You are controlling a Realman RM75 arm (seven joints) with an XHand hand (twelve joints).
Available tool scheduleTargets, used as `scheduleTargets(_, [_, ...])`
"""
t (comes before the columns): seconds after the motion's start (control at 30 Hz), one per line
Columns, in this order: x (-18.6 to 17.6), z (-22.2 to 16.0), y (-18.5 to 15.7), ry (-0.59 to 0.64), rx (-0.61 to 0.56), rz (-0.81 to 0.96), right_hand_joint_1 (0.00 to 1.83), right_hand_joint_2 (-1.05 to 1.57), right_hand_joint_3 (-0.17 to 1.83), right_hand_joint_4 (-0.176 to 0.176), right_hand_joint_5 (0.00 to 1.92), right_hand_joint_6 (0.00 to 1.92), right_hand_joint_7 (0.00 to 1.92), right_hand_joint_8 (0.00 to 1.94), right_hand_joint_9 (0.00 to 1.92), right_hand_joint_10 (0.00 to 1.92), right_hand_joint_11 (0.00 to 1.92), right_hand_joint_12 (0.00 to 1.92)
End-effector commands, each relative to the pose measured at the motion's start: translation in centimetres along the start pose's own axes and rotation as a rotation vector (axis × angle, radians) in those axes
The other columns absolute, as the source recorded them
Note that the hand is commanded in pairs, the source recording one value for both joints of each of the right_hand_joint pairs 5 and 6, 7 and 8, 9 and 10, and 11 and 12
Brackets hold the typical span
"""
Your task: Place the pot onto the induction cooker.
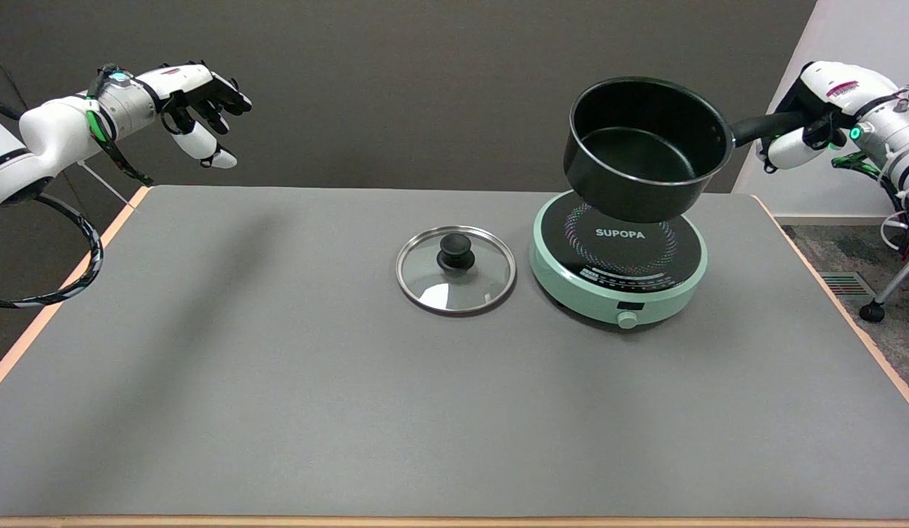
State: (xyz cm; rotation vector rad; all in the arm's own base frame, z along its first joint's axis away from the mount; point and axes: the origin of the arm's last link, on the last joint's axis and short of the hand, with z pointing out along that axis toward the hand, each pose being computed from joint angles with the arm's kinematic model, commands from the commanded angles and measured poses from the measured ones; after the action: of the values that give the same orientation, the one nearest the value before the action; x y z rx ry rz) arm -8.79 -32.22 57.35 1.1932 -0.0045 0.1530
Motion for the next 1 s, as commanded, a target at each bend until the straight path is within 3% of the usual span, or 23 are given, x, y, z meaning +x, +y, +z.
scheduleTargets(0.03, [0.5,1.1,-3.0,0.019,0.067,0.005,1.18,0.66,1.83,-0.124,1.6,1.6,1.6,1.6,1.6,1.6,1.6,1.6])
scheduleTargets(0.57, [-1.9,2.7,-7.1,-0.08,0.185,-0.011,1.18,0.65,1.83,-0.125,1.59,1.59,1.59,1.59,1.59,1.59,1.59,1.59])
scheduleTargets(1.0, [-3.3,3.0,-4.4,-0.126,0.114,-0.008,1.18,0.62,1.83,-0.126,1.57,1.57,1.57,1.57,1.57,1.57,1.57,1.57])
